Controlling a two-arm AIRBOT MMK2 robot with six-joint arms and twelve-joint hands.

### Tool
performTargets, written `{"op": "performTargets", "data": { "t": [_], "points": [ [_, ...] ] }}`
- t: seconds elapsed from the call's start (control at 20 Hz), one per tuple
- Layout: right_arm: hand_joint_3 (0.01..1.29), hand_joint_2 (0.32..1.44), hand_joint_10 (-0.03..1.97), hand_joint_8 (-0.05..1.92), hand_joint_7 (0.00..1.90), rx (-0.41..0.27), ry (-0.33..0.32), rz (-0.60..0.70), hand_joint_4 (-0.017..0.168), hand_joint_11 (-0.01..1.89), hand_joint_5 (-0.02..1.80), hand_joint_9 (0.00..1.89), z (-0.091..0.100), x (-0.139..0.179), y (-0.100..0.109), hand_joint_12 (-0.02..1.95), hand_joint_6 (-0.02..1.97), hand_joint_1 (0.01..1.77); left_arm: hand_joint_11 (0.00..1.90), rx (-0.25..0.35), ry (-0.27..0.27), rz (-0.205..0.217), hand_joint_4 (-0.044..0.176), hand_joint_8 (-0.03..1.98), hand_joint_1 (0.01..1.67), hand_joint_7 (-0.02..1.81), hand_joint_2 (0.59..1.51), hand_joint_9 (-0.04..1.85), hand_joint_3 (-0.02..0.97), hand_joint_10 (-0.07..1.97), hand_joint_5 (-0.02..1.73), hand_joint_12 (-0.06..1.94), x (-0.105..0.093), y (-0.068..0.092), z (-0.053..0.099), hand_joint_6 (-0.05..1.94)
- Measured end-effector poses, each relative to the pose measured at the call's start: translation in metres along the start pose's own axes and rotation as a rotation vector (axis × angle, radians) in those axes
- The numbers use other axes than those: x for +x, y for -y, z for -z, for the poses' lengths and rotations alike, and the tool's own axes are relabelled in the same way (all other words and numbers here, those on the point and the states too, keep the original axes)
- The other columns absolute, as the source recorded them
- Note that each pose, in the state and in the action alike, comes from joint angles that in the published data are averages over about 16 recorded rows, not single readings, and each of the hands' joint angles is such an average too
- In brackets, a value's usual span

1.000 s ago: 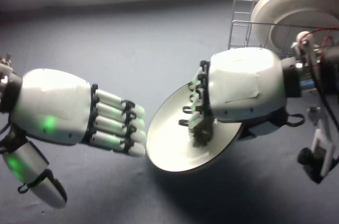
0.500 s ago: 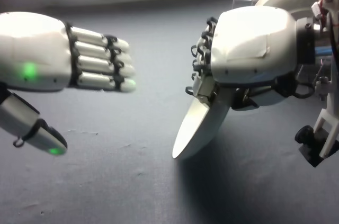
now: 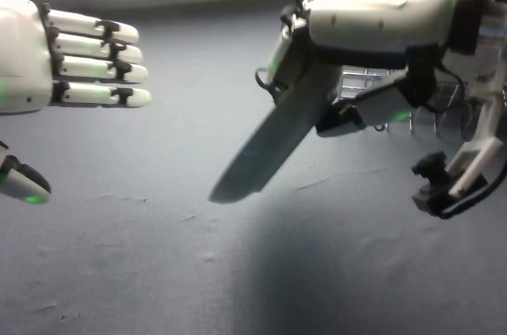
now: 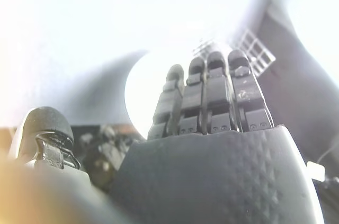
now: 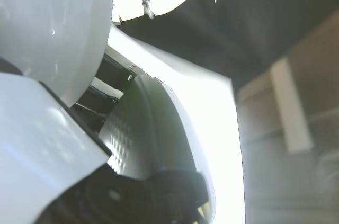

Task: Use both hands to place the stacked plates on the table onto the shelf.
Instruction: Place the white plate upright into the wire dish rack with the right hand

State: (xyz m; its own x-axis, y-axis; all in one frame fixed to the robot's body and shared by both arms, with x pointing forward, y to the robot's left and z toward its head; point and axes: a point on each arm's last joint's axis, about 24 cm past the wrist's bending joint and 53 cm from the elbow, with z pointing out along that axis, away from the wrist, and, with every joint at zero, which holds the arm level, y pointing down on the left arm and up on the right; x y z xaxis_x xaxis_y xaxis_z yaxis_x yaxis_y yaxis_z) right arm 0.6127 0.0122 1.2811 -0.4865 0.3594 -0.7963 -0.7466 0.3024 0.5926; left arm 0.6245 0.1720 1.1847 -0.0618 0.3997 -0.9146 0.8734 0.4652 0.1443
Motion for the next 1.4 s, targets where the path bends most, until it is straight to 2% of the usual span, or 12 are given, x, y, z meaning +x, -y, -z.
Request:
{"op": "performTargets", "data": {
  "t": [0.35, 0.7, 1.05, 1.4],
  "points": [
    [0.01, 0.92, 0.89, 0.54, 1.22, 0.084, 0.124, -0.275, -0.005, 0.9, 1.08, 1.07, 0.003, -0.035, 0.013, 1.02, 0.72, 1.37, 0.01, -0.061, -0.04, -0.04, 0.001, 0.01, 0.01, 0.02, 1.053, 0.02, 0.019, 0.01, 0.02, 0.0, 0.012, -0.016, 0.012, 0.01],
    [0.01, 0.92, 0.88, 0.52, 1.22, 0.23, 0.18, -0.491, -0.005, 0.91, 1.08, 1.07, 0.017, -0.05, 0.044, 1.01, 0.71, 1.37, 0.01, -0.078, -0.085, -0.04, 0.002, 0.01, 0.01, 0.02, 1.054, 0.02, 0.019, 0.01, 0.02, 0.0, 0.025, -0.021, 0.015, 0.02],
    [0.01, 0.92, 0.89, 0.51, 1.22, 0.344, 0.189, -0.603, -0.005, 0.9, 1.09, 1.06, 0.031, -0.053, 0.066, 1.02, 0.71, 1.38, 0.01, -0.073, -0.114, -0.011, 0.002, 0.01, 0.01, 0.02, 1.056, 0.02, 0.019, 0.01, 0.02, 0.0, 0.034, -0.019, 0.015, 0.01],
    [0.01, 0.92, 0.89, 0.53, 1.21, 0.356, 0.211, -0.645, -0.005, 0.89, 1.09, 1.05, 0.035, -0.064, 0.067, 1.04, 0.71, 1.38, 0.01, -0.069, -0.128, 0.007, 0.002, 0.01, 0.01, 0.02, 1.059, 0.02, 0.019, 0.01, 0.02, 0.0, 0.037, -0.017, 0.014, 0.01]
  ]
}}
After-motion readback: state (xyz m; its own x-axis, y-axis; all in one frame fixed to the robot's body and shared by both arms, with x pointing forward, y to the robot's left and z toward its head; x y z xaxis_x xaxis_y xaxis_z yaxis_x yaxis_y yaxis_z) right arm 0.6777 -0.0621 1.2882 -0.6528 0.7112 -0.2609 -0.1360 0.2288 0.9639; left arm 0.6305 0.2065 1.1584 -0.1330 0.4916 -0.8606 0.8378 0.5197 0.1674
